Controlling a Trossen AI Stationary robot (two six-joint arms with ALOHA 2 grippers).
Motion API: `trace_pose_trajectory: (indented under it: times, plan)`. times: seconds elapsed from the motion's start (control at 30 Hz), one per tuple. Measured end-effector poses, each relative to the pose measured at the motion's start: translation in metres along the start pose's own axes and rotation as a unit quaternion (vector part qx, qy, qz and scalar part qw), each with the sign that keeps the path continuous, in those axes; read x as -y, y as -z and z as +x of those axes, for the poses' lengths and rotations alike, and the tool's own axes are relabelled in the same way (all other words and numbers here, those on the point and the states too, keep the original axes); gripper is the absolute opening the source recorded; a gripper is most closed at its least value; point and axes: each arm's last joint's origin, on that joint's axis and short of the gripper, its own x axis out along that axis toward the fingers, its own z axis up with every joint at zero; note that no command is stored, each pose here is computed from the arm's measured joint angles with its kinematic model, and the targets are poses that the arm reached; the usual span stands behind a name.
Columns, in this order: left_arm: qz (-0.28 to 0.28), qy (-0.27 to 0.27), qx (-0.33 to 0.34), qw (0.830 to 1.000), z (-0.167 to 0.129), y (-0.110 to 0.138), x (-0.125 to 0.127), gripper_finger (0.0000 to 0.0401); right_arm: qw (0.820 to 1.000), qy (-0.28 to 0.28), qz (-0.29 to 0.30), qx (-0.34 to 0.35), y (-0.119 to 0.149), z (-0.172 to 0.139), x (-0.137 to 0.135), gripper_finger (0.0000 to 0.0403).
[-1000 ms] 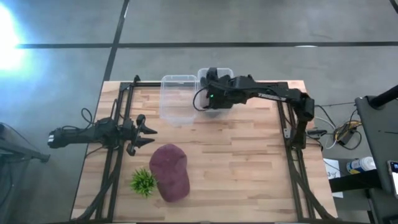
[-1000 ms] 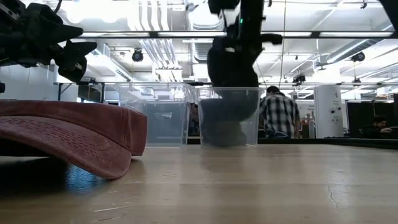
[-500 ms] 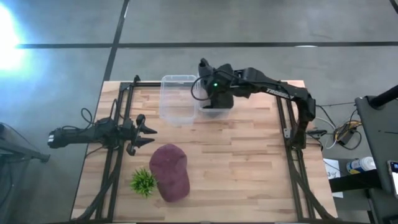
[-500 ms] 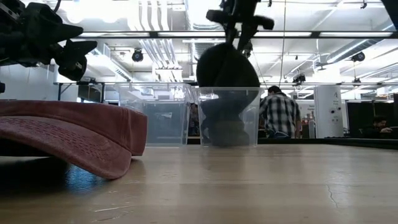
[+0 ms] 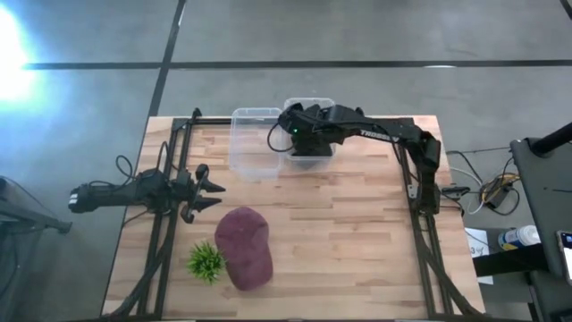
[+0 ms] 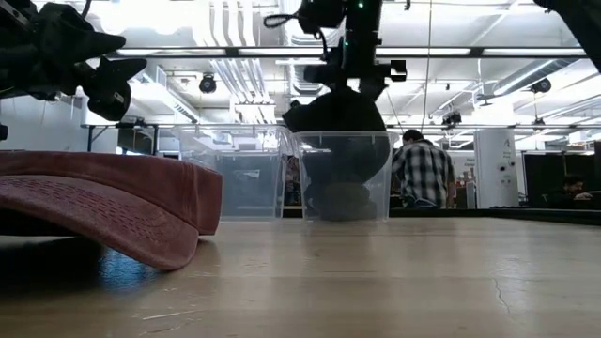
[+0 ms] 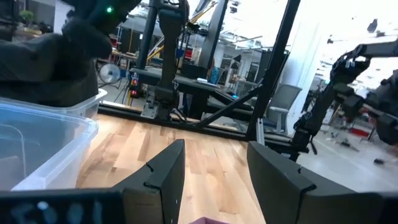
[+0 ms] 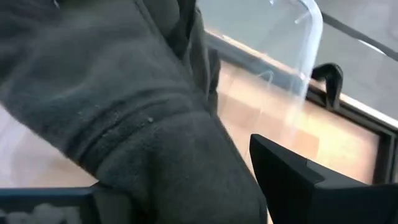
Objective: Pick & Place hat
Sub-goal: Put the black cap into the right transparent bin
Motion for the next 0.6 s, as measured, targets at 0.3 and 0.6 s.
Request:
trace_pose_trajectory:
  times: [0.3,0.6]
  plan:
    - [-0.010,0.000,0.001,1.000,0.000,0.000,0.000,0.0168,0.993,-0.033,-0.003,0.110,-0.018,-0.058,0.006,0.0203]
    - [-0.010,0.000,0.001,1.000,0.000,0.000,0.000,0.0168,0.987,0.006,0.018,0.162,-0.034,-0.083,0.027,0.0203]
